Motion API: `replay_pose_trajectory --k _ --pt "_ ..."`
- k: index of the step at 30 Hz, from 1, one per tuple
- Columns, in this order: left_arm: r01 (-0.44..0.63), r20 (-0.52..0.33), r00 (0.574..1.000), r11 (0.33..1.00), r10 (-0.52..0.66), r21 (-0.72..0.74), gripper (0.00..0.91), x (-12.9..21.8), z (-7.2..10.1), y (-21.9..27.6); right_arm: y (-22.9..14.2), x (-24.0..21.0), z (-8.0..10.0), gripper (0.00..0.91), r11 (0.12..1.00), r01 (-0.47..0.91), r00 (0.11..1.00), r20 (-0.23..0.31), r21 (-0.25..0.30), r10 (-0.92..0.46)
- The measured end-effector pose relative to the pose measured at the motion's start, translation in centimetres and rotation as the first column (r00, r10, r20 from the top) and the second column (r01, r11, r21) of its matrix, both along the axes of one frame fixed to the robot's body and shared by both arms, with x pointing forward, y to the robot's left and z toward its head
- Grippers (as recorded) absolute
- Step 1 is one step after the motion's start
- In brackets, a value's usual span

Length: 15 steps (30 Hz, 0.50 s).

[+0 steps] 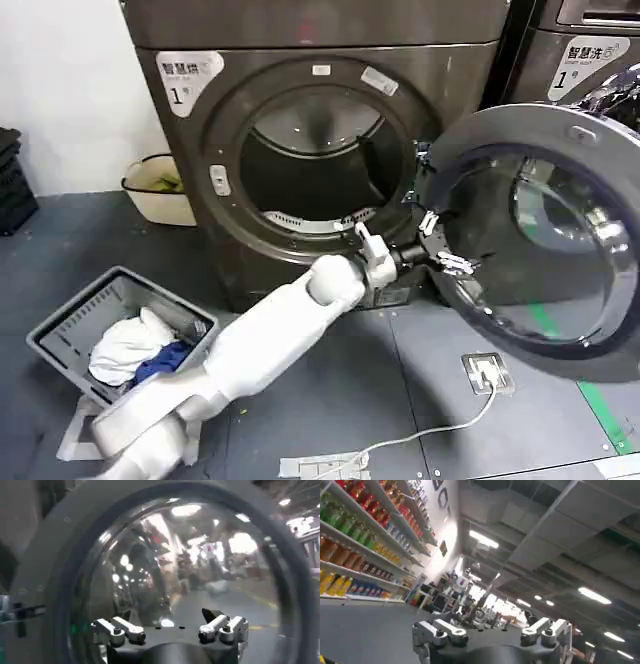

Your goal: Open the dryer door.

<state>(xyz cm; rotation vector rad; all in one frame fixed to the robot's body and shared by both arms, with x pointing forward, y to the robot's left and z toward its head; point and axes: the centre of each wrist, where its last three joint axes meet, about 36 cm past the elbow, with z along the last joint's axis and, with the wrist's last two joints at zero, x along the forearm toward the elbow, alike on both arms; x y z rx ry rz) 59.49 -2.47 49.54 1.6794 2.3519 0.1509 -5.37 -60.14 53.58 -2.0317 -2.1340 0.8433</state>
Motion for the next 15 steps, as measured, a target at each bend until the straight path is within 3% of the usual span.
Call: replay_pose_trajectory --k 15 --pt "0.001 -0.013 1.000 1.000 0.000 0.005 0.907 0.58 -0.09 -0.83 0.07 0.00 0.19 0.907 1.000 -0.003 1.000 0.003 -0.003 0.003"
